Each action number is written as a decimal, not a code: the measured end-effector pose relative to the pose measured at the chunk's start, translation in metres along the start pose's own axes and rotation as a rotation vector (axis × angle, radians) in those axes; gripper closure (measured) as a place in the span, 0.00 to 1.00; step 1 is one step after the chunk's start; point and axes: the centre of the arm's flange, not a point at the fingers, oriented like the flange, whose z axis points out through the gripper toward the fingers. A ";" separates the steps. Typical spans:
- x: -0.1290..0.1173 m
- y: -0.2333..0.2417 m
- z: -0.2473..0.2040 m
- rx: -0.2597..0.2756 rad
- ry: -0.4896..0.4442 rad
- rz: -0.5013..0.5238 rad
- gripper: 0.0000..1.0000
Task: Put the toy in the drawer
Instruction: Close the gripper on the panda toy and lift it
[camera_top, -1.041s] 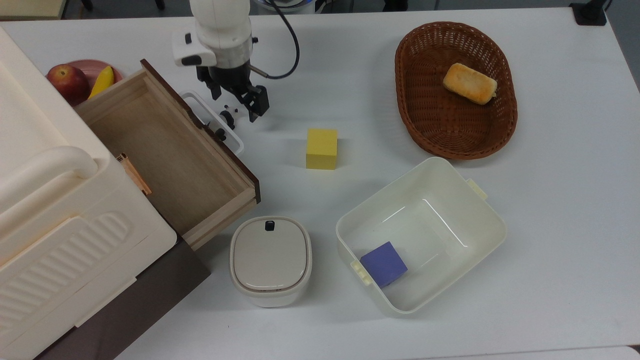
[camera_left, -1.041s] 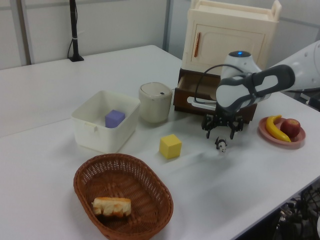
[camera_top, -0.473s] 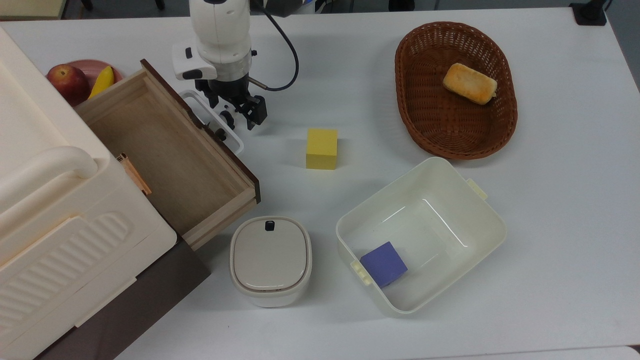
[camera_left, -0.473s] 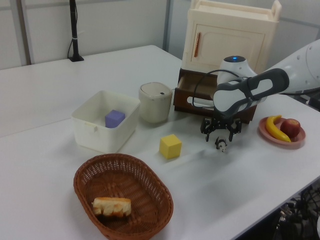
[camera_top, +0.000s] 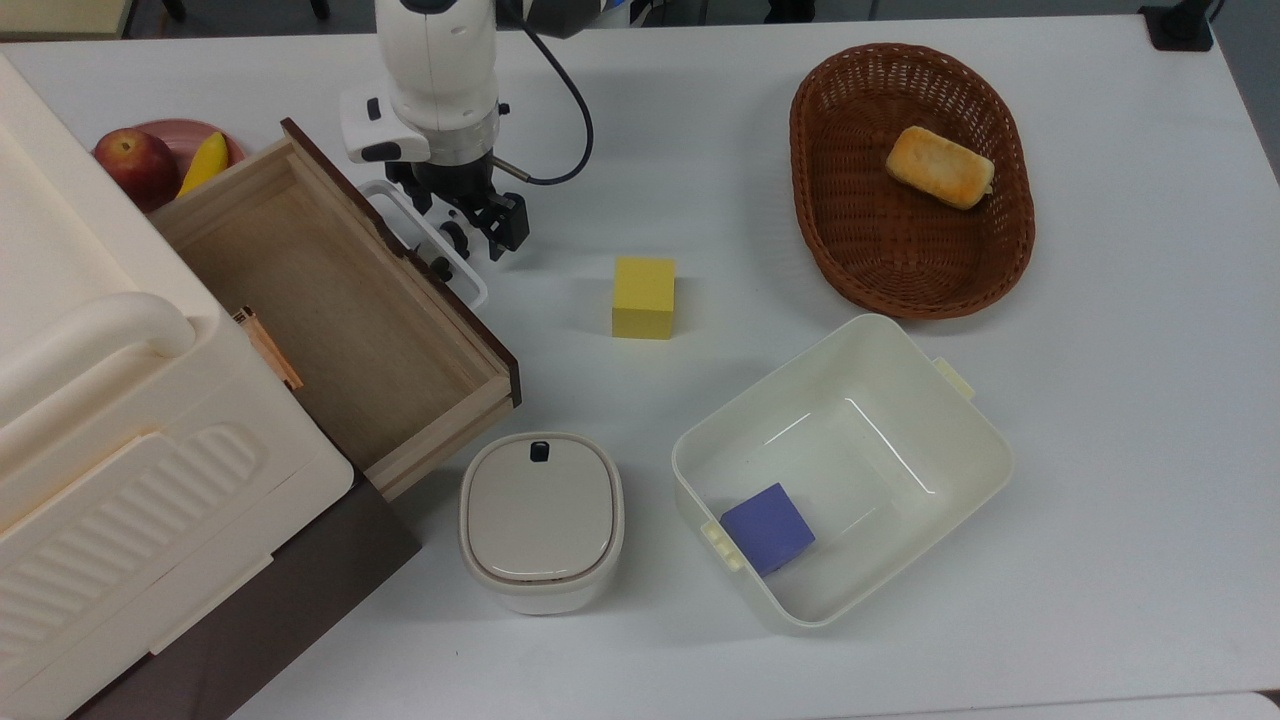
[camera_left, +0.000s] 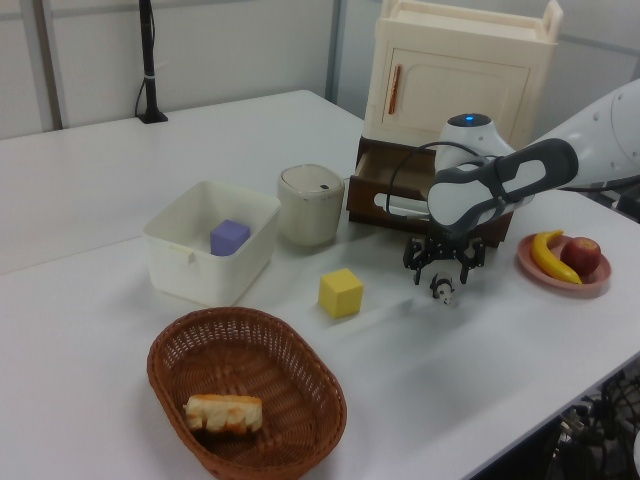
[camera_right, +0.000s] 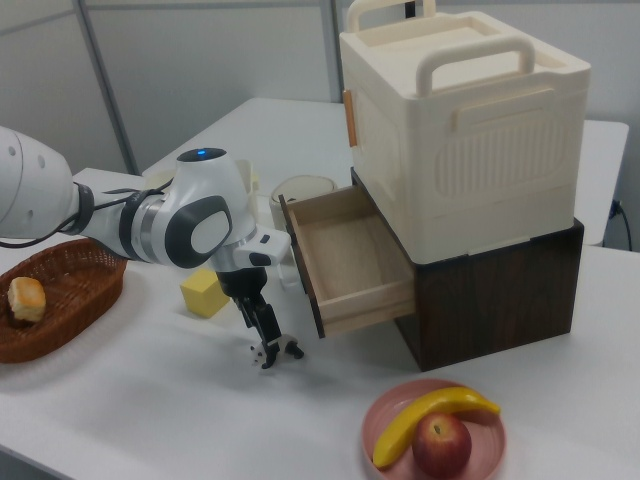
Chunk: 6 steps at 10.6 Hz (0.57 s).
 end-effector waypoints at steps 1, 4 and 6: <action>0.000 0.000 0.001 -0.001 -0.002 0.000 0.00; 0.001 0.001 0.008 -0.014 -0.007 -0.009 0.00; 0.003 0.004 0.010 -0.021 -0.006 -0.011 0.11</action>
